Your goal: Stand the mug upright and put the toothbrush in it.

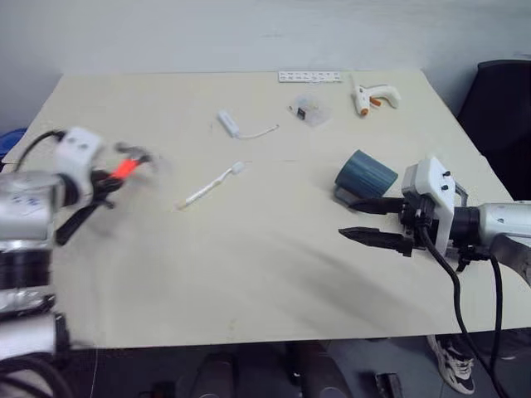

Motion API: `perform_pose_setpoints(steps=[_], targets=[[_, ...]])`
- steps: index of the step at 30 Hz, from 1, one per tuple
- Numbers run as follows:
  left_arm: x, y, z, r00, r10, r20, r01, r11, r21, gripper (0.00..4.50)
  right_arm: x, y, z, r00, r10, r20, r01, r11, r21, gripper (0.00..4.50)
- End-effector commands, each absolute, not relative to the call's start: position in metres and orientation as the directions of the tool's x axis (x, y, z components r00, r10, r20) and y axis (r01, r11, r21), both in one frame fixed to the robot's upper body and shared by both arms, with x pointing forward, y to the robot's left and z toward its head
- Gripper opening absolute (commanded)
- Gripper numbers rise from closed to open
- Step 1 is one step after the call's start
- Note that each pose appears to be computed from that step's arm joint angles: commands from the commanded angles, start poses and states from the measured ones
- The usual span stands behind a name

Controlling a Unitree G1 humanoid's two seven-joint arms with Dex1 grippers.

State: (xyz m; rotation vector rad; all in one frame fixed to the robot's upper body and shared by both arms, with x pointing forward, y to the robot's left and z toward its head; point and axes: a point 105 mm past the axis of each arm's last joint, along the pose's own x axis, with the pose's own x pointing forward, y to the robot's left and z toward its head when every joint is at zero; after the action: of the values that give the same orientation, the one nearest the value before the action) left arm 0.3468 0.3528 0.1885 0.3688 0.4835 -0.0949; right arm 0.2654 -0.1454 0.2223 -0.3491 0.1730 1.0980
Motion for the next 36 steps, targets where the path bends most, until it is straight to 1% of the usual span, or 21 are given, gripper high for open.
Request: perform_pose_setpoints(steps=[1,3,5,10,11,12,16,17,19,21,22,23,24,25,26,27,29,31,32,34,36], targets=[[0.324,0.391,0.195,0.903,0.122,-0.412,0.046,0.926,0.375,0.77,0.256,-0.129,0.237,0.328,0.906,-0.267,-0.937,0.277,-0.212,2.78],[0.319,0.400,0.187,0.898,0.151,-0.413,0.006,0.935,0.354,0.77,0.249,-0.123,0.239,0.258,0.927,-0.271,-0.957,0.207,-0.201,2.78],[0.319,0.401,0.175,0.895,0.160,-0.416,-0.007,0.938,0.346,0.77,0.246,-0.118,0.239,0.207,0.935,-0.287,-0.967,0.151,-0.204,2.78],[0.323,0.398,0.157,0.895,0.151,-0.420,-0.015,0.951,0.309,0.77,0.252,-0.116,0.238,0.188,0.933,-0.307,-0.970,0.127,-0.209,2.78],[0.322,0.399,0.155,0.895,0.155,-0.419,-0.022,0.952,0.306,1.48,0.253,-0.116,0.238,0.190,0.932,-0.309,-0.969,0.128,-0.212,2.78],[0.322,0.399,0.155,0.899,0.150,-0.411,-0.027,0.957,0.289,1.67,0.254,-0.117,0.237,0.197,0.928,-0.315,-0.967,0.132,-0.218,2.78],[0.310,0.412,0.156,0.891,0.197,-0.408,-0.079,0.954,0.289,2.88,0.256,-0.124,0.230,0.237,0.909,-0.344,-0.962,0.169,-0.216,2.78],[0.307,0.415,0.157,0.888,0.210,-0.408,-0.092,0.953,0.289,3.12,0.256,-0.125,0.229,0.240,0.907,-0.345,-0.962,0.174,-0.211,2.78],[0.297,0.422,0.162,0.881,0.230,-0.414,-0.108,0.949,0.298,3.72,0.253,-0.128,0.228,0.246,0.904,-0.351,-0.962,0.182,-0.205,2.78],[0.285,0.425,0.178,0.888,0.222,-0.403,-0.102,0.949,0.298,4.30,0.254,-0.135,0.227,0.282,0.889,-0.360,-0.953,0.217,-0.211,2.78],[0.282,0.422,0.189,0.901,0.199,-0.385,-0.087,0.953,0.289,4.30,0.256,-0.140,0.226,0.311,0.878,-0.363,-0.946,0.249,-0.209,2.78],[0.281,0.410,0.205,0.928,0.123,-0.351,-0.033,0.967,0.252,4.30,0.262,-0.146,0.225,0.359,0.859,-0.365,-0.930,0.298,-0.213,2.78],[0.280,0.386,0.225,0.952,-0.015,-0.306,0.082,0.975,0.207,4.30,0.268,-0.152,0.224,0.411,0.835,-0.366,-0.910,0.353,-0.217,2.78],[0.276,0.353,0.243,0.945,-0.198,-0.259,0.248,0.952,0.179,4.30,0.274,-0.157,0.223,0.460,0.810,-0.365,-0.887,0.401,-0.229,2.78],[0.269,0.320,0.253,0.901,-0.366,-0.232,0.407,0.899,0.160,4.30,0.278,-0.161,0.221,0.497,0.787,-0.367,-0.868,0.442,-0.227,2.78],[0.262,0.295,0.257,0.847,-0.482,-0.223,0.518,0.842,0.151,4.30,0.280,-0.164,0.218,0.523,0.768,-0.371,-0.853,0.471,-0.226,2.78],[0.242,0.243,0.256,0.672,-0.703,-0.232,0.738,0.664,0.123,4.30,0.289,-0.169,0.207,0.598,0.694,-0.401,-0.800,0.543,-0.253,2.78],[0.224,0.204,0.249,0.498,-0.823,-0.274,0.866,0.488,0.109,4.30,0.302,-0.175,0.195,0.674,0.600,-0.431,-0.733,0.612,-0.295,2.78],[0.219,0.191,0.244,0.432,-0.850,-0.301,0.901,0.421,0.104,4.30,0.308,-0.178,0.190,0.710,0.551,-0.439,-0.696,0.643,-0.319,2.78],[0.216,0.169,0.235,0.321,-0.886,-0.334,0.947,0.304,0.104,4.30,0.321,-0.178,0.183,0.756,0.486,-0.438,-0.638,0.695,-0.330,2.78],[0.219,0.153,0.231,0.255,-0.901,-0.352,0.967,0.229,0.115,4.30,0.331,-0.178,0.179,0.788,0.439,-0.433,-0.597,0.719,-0.357,2.78]])
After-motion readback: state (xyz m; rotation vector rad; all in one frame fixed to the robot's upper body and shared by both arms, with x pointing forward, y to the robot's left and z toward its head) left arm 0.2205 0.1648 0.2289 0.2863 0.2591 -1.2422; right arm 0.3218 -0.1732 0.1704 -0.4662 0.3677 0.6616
